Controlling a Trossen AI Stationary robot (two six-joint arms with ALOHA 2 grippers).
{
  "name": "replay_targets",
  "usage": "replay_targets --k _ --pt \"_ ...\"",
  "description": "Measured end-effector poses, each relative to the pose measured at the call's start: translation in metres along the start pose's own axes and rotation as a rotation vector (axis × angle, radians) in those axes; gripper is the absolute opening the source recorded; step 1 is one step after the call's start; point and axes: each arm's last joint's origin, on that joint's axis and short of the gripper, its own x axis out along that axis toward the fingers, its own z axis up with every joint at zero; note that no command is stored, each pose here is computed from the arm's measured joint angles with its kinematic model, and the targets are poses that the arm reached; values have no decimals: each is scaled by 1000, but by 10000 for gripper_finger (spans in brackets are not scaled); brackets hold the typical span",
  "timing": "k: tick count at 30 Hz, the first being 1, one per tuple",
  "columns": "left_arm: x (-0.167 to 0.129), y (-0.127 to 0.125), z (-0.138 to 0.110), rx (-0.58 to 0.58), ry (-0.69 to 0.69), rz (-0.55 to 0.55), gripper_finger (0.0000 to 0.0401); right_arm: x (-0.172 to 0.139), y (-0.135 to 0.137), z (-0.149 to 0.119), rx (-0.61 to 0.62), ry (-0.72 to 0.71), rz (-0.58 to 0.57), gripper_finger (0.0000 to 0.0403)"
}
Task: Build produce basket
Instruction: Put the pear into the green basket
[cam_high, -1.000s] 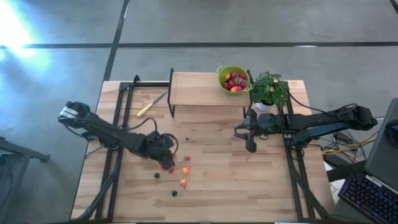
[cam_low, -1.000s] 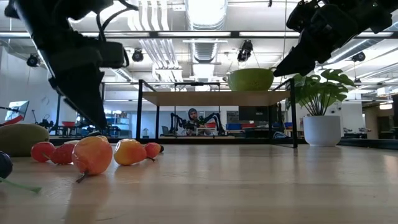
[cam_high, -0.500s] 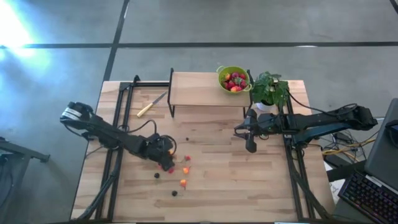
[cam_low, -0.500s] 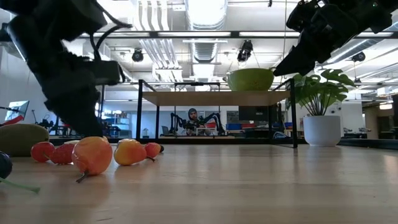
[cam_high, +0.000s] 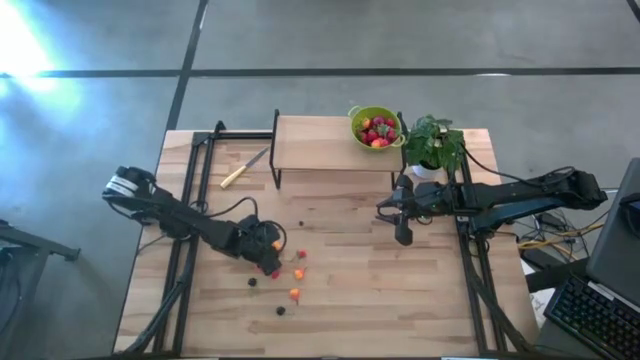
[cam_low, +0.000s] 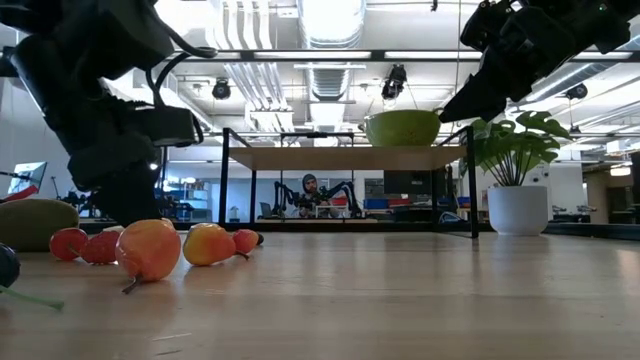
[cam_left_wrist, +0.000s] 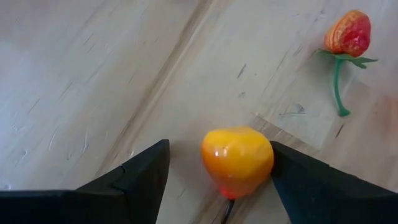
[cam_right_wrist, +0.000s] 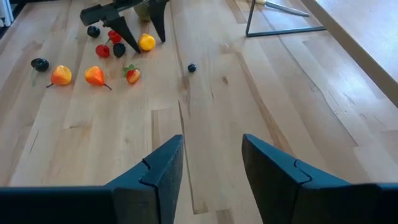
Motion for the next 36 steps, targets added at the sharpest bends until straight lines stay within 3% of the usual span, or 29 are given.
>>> replay_targets --k 16,28,36 --pt "0 0 0 5 -1 -1 216 0 0 0 -15 0 0 105" --pt "-3 0 2 -1 -17 -21 150 0 0 0 -19 0 0 73" --pt "-10 -2 9 -22 -102 -40 145 0 0 0 -19 -2 0 74"
